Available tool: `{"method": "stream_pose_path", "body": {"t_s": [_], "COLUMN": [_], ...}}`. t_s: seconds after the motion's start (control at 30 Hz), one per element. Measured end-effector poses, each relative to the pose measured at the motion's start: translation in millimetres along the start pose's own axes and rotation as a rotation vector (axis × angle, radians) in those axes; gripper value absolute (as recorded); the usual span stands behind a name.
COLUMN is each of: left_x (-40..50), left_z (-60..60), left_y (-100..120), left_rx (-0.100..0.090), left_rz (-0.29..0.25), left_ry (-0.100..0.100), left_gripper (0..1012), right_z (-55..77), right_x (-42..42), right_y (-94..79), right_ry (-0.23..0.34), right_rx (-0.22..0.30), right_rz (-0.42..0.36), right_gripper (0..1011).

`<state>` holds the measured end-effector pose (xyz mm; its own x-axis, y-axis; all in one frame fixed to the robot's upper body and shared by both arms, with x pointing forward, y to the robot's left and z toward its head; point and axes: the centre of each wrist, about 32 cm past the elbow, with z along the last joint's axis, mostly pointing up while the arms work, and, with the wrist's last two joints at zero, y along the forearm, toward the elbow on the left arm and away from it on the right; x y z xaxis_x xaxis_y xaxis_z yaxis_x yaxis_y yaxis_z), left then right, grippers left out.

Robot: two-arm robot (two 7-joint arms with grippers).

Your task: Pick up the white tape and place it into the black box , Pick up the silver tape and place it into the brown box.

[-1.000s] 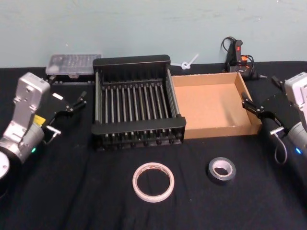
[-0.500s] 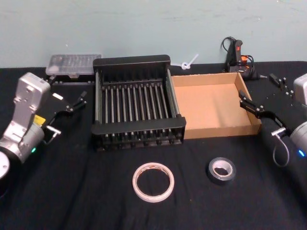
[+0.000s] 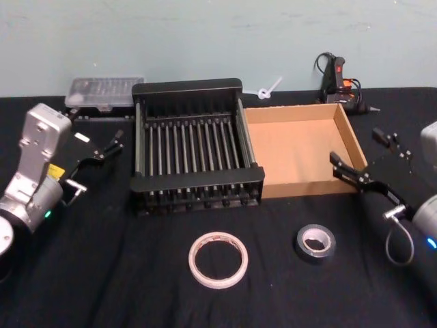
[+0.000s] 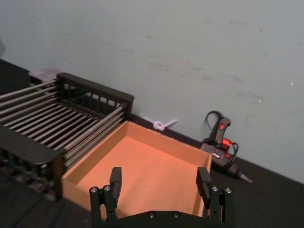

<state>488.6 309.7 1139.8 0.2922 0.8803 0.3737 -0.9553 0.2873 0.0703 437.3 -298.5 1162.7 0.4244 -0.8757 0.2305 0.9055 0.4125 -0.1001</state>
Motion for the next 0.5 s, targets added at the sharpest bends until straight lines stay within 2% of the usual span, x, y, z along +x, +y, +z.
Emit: {"method": "stream_pose_path", "body": {"t_s": [0.27, 0.5], "left_x": [0.0, 0.0], "left_z": [0.0, 0.0], "left_y": [0.0, 0.0], "left_rx": [0.000, 0.000], "left_rz": [0.000, 0.000], "left_ry": [0.000, 0.000], "left_gripper": [1001, 1001], "right_z": [5.9, 11.9], "right_x": [-9.0, -12.0], "right_y": [-17.2, -27.1], "right_ry": [0.037, 0.062], "right_rx": [-0.072, -0.147], "right_rz": [0.038, 0.067], "right_gripper": [1002, 1000]}}
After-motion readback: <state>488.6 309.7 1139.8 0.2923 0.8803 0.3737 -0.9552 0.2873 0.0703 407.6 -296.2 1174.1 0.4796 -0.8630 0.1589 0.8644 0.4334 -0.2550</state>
